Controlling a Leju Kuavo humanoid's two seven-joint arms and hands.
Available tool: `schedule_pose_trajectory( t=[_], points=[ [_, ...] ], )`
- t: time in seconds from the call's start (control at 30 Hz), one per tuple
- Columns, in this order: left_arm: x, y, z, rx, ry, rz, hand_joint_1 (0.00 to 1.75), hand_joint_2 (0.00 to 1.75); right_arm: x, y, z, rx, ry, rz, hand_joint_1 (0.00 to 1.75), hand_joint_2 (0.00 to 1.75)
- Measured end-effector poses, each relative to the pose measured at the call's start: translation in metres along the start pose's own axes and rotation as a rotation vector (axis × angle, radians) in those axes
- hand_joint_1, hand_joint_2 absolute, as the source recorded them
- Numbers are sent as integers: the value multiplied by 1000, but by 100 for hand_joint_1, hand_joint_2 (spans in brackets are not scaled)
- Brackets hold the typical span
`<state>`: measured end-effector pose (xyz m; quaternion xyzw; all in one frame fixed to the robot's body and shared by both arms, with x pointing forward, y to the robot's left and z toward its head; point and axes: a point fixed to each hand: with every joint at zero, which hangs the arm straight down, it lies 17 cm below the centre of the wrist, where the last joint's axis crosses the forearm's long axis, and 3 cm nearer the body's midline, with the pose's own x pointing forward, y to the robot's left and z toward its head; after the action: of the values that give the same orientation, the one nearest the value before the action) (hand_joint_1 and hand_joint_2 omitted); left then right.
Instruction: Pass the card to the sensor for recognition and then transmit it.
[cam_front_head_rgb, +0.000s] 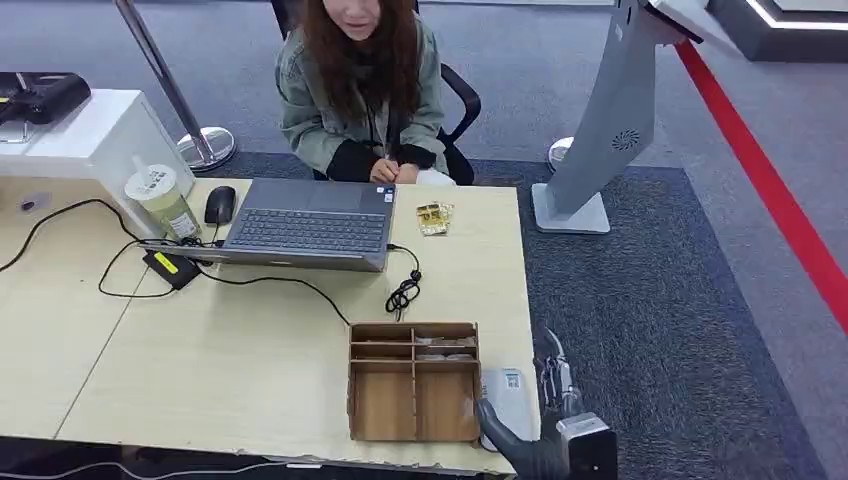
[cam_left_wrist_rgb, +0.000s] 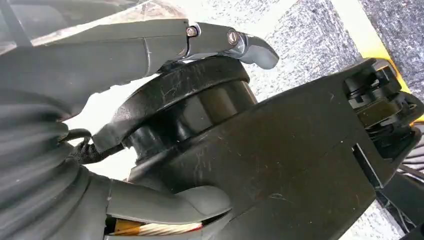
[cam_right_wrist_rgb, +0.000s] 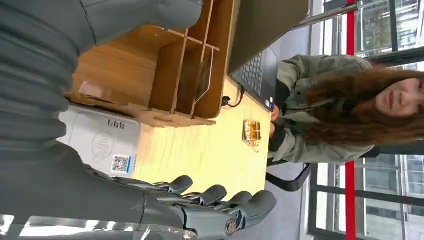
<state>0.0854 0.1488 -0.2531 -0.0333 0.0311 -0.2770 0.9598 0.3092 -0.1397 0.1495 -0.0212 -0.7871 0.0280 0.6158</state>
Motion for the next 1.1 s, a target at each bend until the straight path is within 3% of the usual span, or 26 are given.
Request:
schedule_pose_trajectory(
  t=[1.1],
  points=[
    [0,0,-1,-2,-10,9,0,175,0,-2,0,4,3,26,0,175]
  ],
)
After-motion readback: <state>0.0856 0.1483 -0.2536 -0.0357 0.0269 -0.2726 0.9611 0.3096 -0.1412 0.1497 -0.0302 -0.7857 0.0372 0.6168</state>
